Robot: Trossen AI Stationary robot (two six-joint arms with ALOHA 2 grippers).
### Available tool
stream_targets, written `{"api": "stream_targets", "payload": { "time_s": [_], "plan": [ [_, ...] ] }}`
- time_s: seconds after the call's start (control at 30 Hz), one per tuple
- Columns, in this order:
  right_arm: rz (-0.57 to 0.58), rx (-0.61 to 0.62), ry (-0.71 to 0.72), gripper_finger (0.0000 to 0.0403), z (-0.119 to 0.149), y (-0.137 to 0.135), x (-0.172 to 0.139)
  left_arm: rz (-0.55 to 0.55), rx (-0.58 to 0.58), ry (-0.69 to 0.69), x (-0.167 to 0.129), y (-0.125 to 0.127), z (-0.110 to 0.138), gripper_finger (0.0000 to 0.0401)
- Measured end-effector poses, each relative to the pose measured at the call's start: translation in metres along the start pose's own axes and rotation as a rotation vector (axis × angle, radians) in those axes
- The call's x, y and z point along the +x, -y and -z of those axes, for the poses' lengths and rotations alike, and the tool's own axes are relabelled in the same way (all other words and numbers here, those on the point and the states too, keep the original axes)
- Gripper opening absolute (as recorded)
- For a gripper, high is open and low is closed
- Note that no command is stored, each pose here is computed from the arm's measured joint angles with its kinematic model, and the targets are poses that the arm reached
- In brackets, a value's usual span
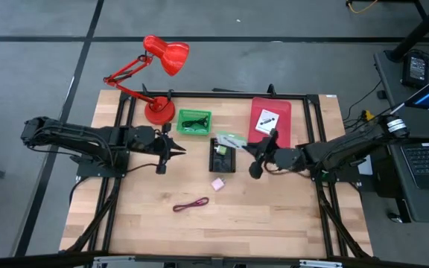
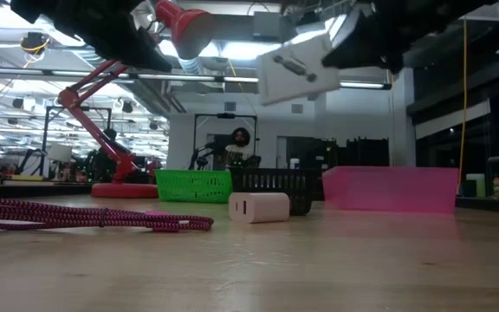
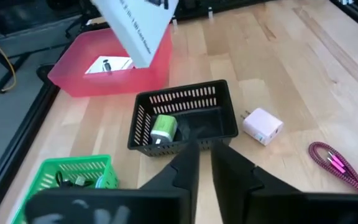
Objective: Pick and place items into bin
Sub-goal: Put the white card reader box into the pink bin
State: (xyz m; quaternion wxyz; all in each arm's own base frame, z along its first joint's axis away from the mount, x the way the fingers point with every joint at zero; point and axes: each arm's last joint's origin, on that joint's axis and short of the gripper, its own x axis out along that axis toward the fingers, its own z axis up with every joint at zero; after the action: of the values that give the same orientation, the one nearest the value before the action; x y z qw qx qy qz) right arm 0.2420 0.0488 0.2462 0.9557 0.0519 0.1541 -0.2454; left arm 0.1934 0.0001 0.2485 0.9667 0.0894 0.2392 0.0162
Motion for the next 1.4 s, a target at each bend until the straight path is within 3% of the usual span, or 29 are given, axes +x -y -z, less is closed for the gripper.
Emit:
{"api": "stream_targets", "payload": {
  "time_s": [0.2, 0.77, 1.0, 1.4],
  "plan": [
    [0.065, 0.083, -0.056, 0.0010, -0.003, 0.021, -0.010, -0.001, 0.000, 0.001, 0.000, 0.000, 0.000, 0.0004],
    [0.345, 0.234, -0.234, 0.0010, 0.011, 0.071, -0.033, -0.002, 0.026, 0.012, 0.000, 0.000, -0.001, 0.0004],
    [0.386, 0.280, -0.281, 0.0010, 0.015, 0.079, -0.035, -0.002, 0.019, 0.013, 0.000, 0.000, -0.001, 0.0004],
    [0.322, 0.391, -0.453, 0.0010, 0.018, 0.092, -0.028, -0.002, 0.016, 0.013, 0.000, 0.000, -0.001, 0.0003]
  ]
}}
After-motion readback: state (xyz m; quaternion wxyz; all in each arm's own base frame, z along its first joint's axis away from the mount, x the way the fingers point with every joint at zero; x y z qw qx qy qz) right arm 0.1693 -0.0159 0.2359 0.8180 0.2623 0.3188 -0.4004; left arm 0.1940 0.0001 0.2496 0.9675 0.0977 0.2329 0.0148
